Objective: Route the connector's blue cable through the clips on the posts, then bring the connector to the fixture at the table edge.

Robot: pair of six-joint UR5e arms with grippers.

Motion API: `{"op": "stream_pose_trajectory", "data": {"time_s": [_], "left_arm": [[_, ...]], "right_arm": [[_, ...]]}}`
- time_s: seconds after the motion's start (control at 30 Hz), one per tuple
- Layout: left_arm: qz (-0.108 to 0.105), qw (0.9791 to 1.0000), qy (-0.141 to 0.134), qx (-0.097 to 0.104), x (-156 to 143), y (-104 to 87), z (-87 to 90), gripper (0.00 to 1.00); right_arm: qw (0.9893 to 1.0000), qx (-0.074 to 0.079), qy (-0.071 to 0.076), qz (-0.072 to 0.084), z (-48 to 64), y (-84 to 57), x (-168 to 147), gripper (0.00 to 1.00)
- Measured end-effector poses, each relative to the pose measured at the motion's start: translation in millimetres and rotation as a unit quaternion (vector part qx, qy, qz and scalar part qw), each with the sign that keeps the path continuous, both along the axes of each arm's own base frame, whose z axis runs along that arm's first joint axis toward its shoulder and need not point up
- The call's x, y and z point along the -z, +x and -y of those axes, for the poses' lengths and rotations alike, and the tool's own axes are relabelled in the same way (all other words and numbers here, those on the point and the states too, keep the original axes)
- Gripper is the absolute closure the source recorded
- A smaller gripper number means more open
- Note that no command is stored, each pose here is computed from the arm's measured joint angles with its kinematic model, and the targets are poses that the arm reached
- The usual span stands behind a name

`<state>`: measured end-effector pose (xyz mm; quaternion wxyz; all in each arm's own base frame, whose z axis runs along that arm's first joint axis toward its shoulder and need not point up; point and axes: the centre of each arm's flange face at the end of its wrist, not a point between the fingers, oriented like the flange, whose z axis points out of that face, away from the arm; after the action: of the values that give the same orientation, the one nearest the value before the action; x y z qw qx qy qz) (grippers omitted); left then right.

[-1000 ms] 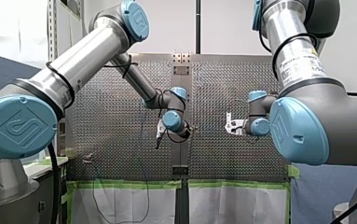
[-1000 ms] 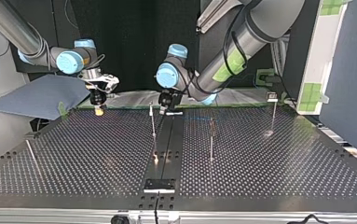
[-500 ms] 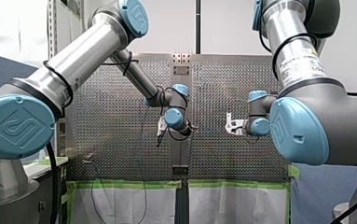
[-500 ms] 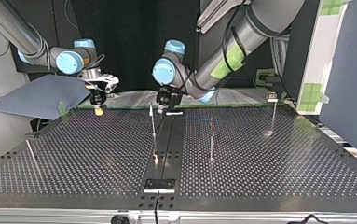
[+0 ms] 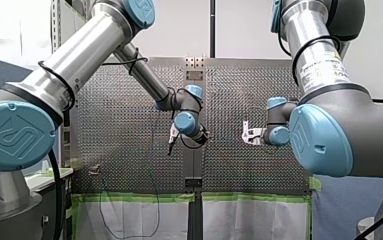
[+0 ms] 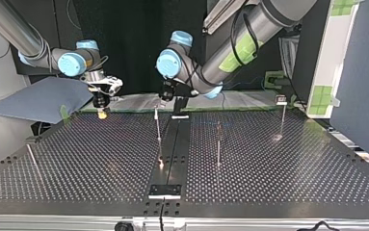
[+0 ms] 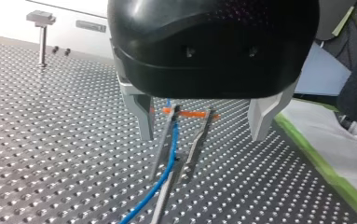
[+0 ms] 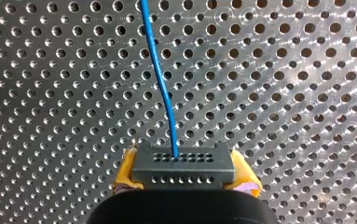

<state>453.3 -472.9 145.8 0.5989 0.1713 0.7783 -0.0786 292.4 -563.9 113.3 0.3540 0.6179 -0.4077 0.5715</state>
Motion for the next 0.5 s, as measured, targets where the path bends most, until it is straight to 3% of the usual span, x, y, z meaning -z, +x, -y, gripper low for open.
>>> {"op": "stream_pose_trajectory", "data": {"time_s": [0.5], "left_arm": [[0.008,0.9999,-0.005,0.013,2.3,-10.7,9.5,0.00]], "right_arm": [[1.0000,-0.001,0.001,0.002,-0.2,0.6,-0.1,1.00]]}}
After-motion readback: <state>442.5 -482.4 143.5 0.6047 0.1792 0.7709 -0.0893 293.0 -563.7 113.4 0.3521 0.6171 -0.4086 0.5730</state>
